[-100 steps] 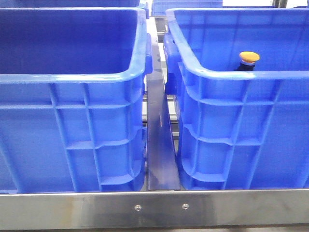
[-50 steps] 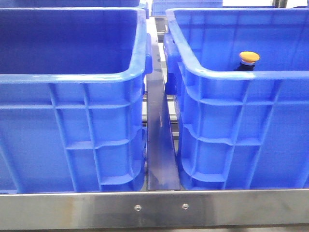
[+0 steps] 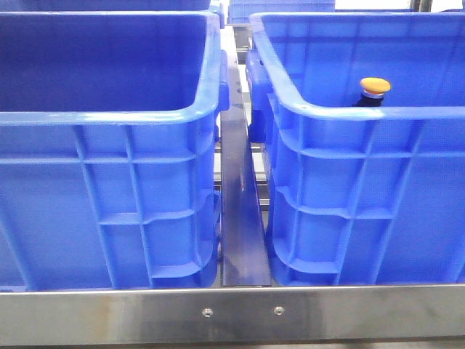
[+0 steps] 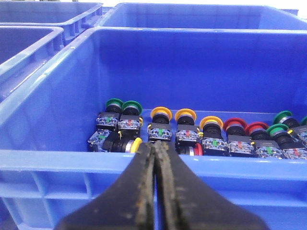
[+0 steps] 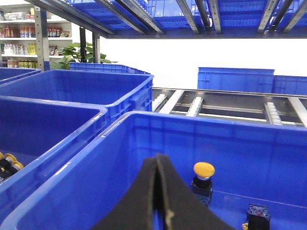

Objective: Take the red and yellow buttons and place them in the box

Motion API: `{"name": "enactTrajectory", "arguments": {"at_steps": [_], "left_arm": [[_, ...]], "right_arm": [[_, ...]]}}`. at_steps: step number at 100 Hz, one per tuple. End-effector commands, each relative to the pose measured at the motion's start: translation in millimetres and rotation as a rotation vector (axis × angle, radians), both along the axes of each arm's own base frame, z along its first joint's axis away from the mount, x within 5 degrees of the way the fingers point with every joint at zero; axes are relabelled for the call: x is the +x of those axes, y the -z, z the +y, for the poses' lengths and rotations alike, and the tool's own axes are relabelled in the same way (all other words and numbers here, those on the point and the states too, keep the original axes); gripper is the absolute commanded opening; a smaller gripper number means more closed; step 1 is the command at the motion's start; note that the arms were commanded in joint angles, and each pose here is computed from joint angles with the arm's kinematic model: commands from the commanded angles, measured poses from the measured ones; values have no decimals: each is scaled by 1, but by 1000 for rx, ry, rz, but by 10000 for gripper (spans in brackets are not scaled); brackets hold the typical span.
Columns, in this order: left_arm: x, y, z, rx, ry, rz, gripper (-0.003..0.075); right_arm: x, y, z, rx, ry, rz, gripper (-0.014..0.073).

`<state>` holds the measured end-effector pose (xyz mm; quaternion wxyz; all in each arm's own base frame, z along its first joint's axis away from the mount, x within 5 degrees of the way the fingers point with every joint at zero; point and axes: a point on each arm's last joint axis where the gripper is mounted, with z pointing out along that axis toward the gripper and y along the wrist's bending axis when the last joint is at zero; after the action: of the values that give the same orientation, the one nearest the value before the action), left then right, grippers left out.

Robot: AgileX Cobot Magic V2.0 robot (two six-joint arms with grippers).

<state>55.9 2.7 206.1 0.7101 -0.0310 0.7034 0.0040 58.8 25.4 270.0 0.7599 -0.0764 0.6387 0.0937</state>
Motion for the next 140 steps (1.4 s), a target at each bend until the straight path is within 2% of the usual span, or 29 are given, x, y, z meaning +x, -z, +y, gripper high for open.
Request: {"name": "enactTrajectory", "arguments": {"at_steps": [1, 13, 25, 38, 49, 59, 70, 82, 88, 103, 109, 140], "left_arm": [[-2, -2, 0, 1, -4, -87, -20], [-2, -2, 0, 1, -4, -87, -20], [-2, -2, 0, 1, -4, -87, -20], [-2, -2, 0, 1, -4, -87, -20], [-2, -2, 0, 1, -4, -87, -20], [-2, -2, 0, 1, -4, -87, -20], [-2, -2, 0, 1, -4, -87, -20], [-2, -2, 0, 1, -4, -87, -20], [-2, -2, 0, 1, -4, -87, -20], [-2, -2, 0, 1, -4, -87, -20], [-2, -2, 0, 1, -4, -86, -20], [-2, -2, 0, 1, -4, -86, -20]], "right_arm": [[0, -9, 0, 29, -2, -18, -102], [2, -7, -8, 25, 81, -2, -102], [3, -2, -14, -67, 168, 44, -102], [4, 4, -19, -25, 213, 114, -102], [4, 9, -23, -46, 260, 168, -102], [3, 11, -28, -29, 308, 187, -102], [0, 15, -29, -6, 320, 134, -102], [-4, 19, -27, -24, 280, -41, -102], [-6, 26, -26, -44, 257, -85, -102], [-4, 55, -25, -22, 236, -37, -102], [-5, 55, -25, -52, 241, -48, -102], [-5, 55, -26, -26, 261, -46, -102]]}}
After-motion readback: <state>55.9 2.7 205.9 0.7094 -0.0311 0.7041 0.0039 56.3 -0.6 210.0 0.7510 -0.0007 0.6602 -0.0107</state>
